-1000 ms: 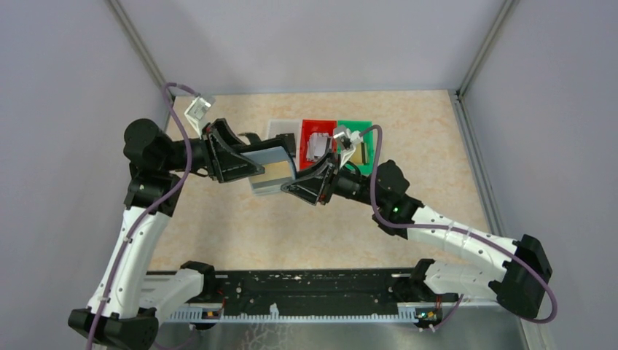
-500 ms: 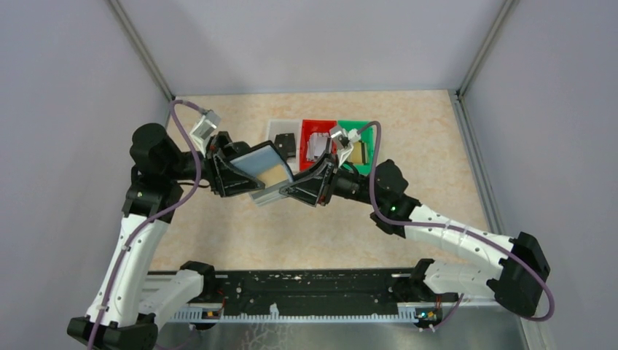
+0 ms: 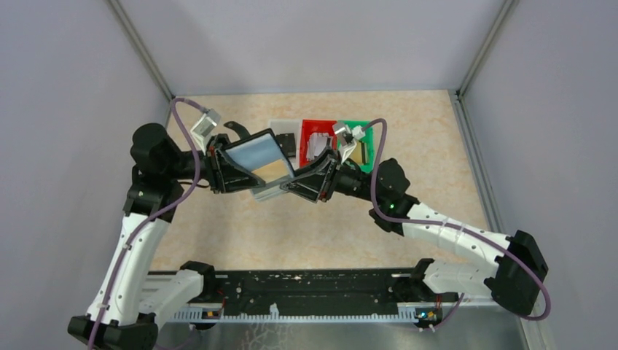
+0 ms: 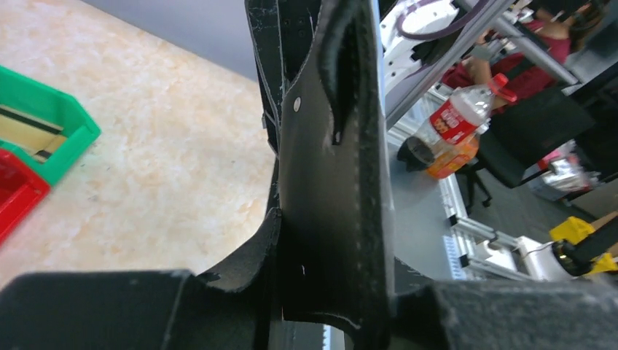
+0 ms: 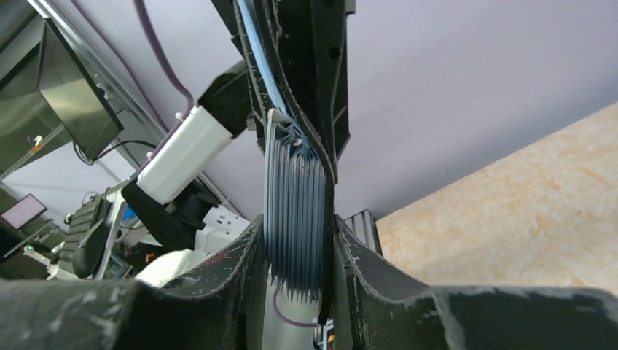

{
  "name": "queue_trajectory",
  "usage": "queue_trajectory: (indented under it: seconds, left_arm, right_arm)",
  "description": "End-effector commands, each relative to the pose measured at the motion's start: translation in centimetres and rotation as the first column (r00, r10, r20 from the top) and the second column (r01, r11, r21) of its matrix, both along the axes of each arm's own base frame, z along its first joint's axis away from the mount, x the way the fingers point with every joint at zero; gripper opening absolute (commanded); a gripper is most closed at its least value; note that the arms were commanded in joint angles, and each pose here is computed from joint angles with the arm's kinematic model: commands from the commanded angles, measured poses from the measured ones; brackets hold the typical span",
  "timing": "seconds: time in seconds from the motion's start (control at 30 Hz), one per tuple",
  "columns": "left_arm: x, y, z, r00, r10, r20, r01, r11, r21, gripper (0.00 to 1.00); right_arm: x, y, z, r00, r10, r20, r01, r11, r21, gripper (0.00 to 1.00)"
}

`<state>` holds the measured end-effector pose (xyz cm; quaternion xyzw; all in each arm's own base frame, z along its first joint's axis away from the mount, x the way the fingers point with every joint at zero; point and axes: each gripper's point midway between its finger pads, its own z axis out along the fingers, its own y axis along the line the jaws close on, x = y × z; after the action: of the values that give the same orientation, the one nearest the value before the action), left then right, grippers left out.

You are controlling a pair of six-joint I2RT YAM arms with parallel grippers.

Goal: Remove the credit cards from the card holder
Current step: Remove the credit card from the card holder.

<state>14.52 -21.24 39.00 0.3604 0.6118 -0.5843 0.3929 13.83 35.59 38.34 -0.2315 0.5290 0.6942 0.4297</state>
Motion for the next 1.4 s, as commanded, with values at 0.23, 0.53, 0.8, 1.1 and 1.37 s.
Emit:
queue_trajectory:
  seconds: [0.23, 0.53, 0.8, 1.1, 1.37]
  left_arm:
    - [-1.6, -0.4, 3.5, 0.971, -0.120, -0.206, 0.099, 0.989, -0.111, 0.00]
    - [-2.0, -0.3, 4.0, 0.961, -0.118, -0.249, 0.089, 0.988, -0.122, 0.00]
    - [-2.2, -0.2, 3.9, 0.967, -0.119, -0.225, 0.094, 0.988, -0.119, 0.00]
    - [-2.1, -0.3, 3.9, 0.974, -0.113, -0.199, 0.091, 0.989, -0.119, 0.00]
    - [-2.1, -0.2, 4.1, 0.980, -0.109, -0.166, 0.090, 0.989, -0.119, 0.00]
  right_arm:
    - [-2.1, -3.2, 4.2, 0.993, 0.020, 0.114, -0.044, 0.975, 0.216, 0.28]
    - [-2.5, -3.6, 3.7, 0.990, 0.043, 0.138, -0.075, 0.970, 0.231, 0.48]
    - [-1.7, -3.5, 4.0, 0.994, 0.020, 0.108, -0.045, 0.971, 0.236, 0.49]
    - [-1.8, -3.4, 4.2, 0.993, 0.036, 0.109, -0.061, 0.970, 0.237, 0.51]
    - [-0.2, -2.8, 3.6, 0.999, -0.008, 0.033, 0.001, 0.977, 0.213, 0.47]
